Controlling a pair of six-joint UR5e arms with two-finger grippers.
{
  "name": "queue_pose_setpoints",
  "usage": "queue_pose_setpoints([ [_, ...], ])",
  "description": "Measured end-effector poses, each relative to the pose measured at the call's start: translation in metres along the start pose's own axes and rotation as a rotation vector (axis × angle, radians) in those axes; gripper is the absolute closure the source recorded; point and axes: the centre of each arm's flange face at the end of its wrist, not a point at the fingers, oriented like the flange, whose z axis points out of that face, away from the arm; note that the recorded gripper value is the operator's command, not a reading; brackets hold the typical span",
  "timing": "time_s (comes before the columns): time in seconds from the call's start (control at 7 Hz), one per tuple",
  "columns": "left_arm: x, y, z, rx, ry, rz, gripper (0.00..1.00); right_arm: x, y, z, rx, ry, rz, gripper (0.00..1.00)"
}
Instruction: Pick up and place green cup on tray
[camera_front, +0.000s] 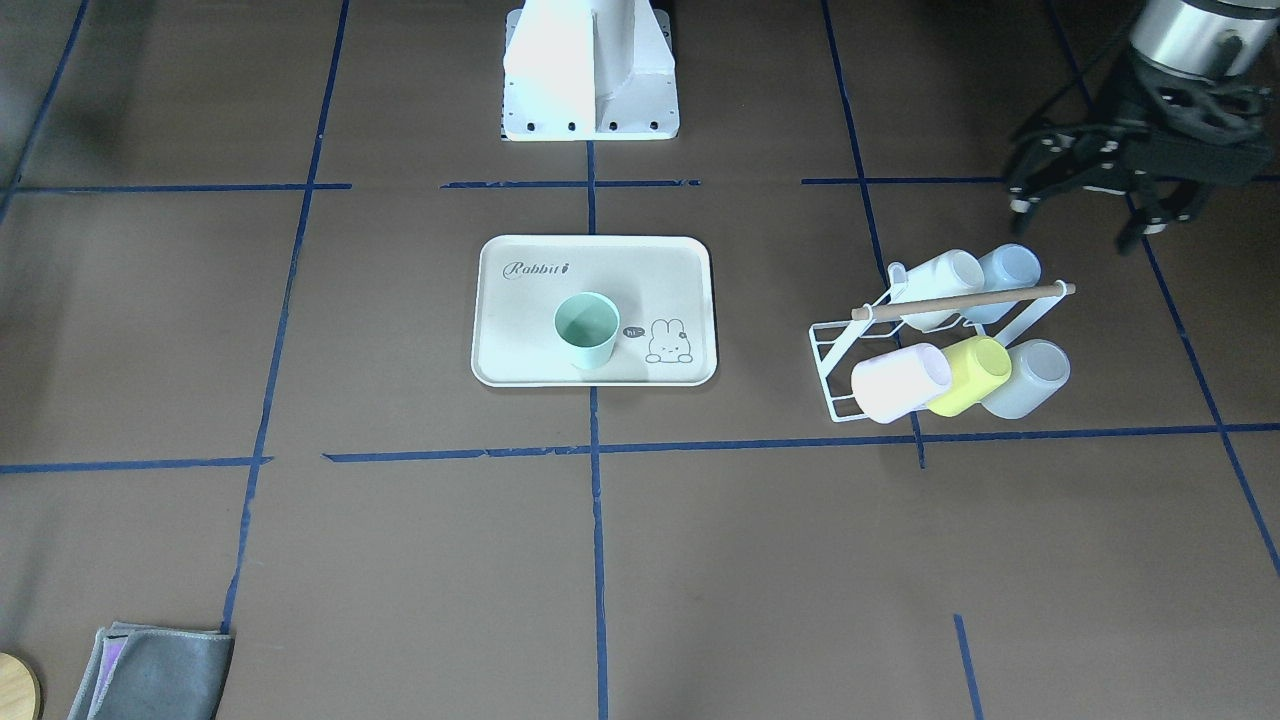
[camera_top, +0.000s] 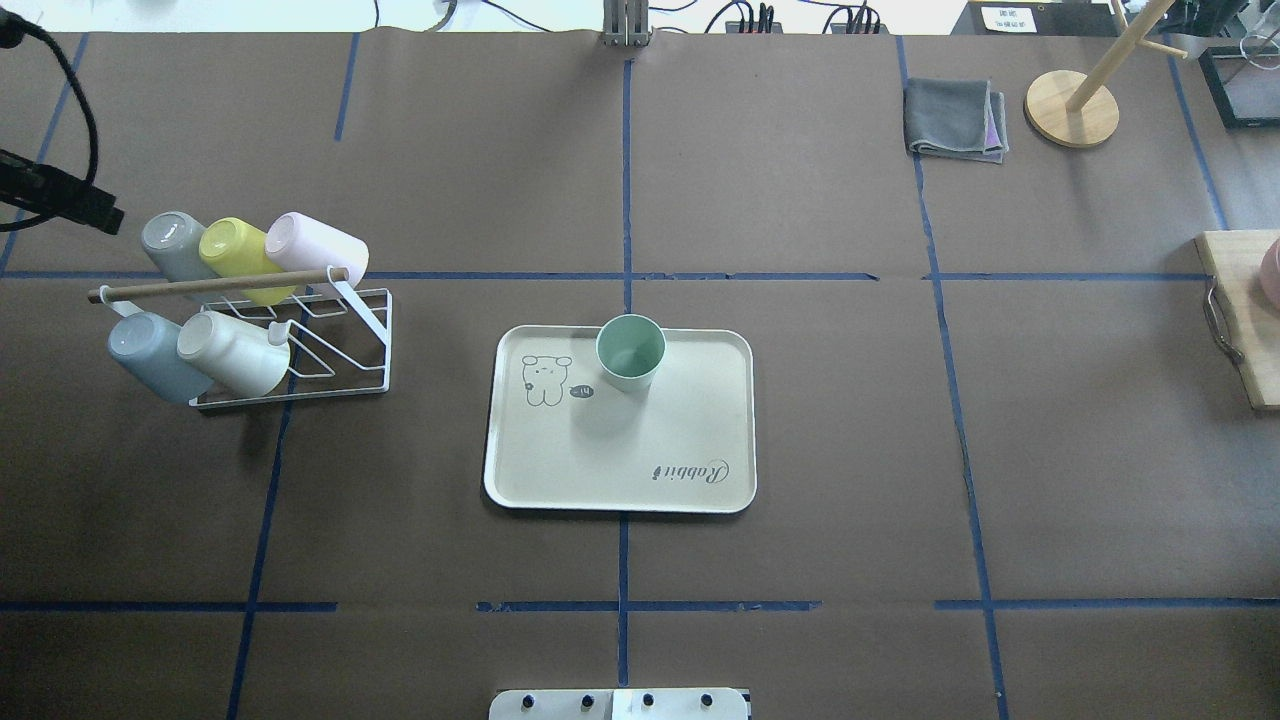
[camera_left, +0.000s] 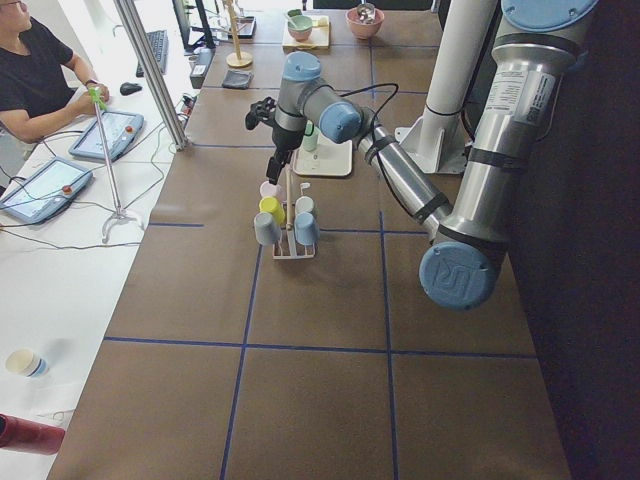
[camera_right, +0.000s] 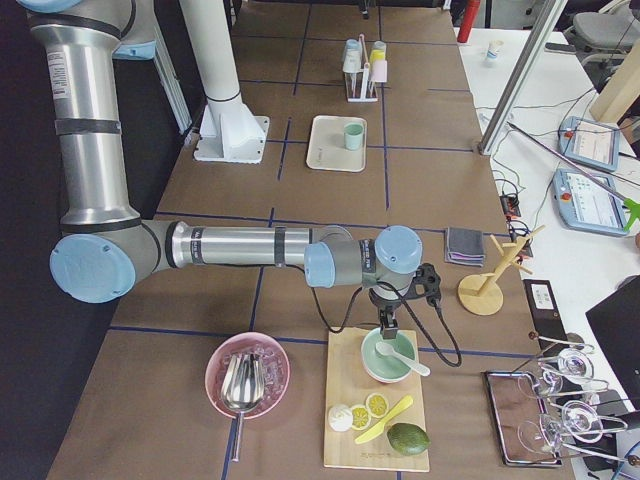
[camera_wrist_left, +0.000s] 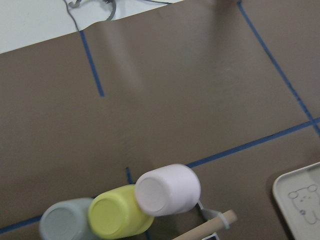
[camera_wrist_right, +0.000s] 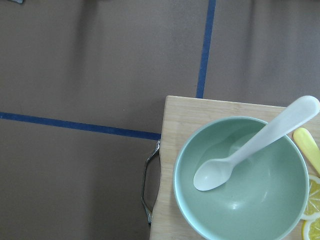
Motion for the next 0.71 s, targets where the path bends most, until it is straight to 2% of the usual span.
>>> queue_pose_setpoints([
  [0.29,-0.061,0.021,0.01,-0.055,-0.045,-0.058,0.0,-0.002,-0.003,-0.002,0.004,-0.002,-0.006,0.0],
  [0.71,-0.203,0.034,0.036,-0.152,0.032,-0.094,0.0,-0.006,-0.008,-0.006,0.012,-0.002,-0.015,0.0],
])
